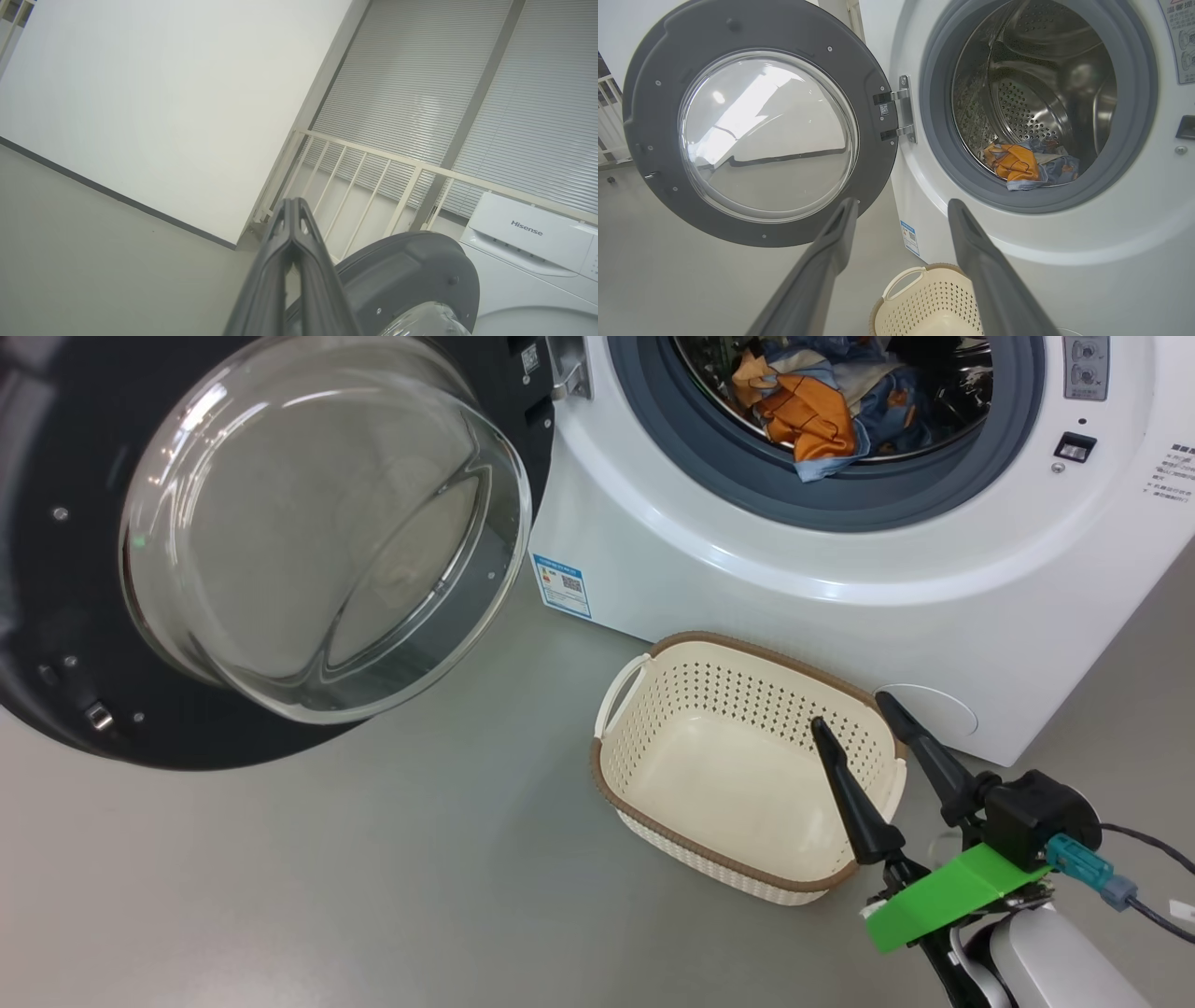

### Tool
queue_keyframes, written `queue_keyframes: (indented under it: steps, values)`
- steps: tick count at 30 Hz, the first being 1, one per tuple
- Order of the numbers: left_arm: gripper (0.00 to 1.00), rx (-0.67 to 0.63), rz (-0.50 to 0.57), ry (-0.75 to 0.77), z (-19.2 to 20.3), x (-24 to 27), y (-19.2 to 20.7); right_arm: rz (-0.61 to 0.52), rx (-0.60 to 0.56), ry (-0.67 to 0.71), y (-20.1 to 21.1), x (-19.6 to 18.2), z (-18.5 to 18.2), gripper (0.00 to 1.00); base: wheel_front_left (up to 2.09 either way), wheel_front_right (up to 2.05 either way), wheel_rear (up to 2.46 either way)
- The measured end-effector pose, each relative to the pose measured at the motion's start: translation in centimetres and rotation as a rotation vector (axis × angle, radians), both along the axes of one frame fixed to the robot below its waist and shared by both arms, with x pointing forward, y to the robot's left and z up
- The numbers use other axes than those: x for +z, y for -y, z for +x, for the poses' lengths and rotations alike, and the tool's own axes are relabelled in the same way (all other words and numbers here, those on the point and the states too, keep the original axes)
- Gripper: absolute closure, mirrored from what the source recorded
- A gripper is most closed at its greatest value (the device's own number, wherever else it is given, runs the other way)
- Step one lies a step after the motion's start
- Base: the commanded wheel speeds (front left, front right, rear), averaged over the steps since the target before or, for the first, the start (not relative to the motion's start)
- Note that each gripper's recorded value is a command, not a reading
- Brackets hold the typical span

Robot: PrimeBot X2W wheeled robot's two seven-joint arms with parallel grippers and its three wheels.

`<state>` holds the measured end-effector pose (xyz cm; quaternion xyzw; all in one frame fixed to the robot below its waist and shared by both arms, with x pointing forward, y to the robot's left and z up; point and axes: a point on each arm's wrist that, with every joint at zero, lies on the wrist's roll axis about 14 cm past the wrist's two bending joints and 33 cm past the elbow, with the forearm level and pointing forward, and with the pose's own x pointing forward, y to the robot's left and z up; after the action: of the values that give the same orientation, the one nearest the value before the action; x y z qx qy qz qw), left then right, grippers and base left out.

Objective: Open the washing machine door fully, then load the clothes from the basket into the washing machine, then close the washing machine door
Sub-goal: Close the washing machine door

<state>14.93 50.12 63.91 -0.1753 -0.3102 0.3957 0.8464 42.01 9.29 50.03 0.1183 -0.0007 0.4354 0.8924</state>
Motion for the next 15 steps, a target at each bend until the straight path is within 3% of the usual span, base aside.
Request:
queue_keyframes:
  steps: [6,15]
  values:
    - [1.0,-0.028,-0.12,0.08,0.5,1.2,-3.9,-0.004,-0.021,-0.019,0.7,-0.7,0.0,0.0,0.0,0.0,0.0]
    - [1.0,-0.181,-0.378,-0.009,4.0,-0.9,-6.1,-0.002,-0.031,-0.023,1.0,-1.1,0.3,0.0,0.0,0.0,0.0]
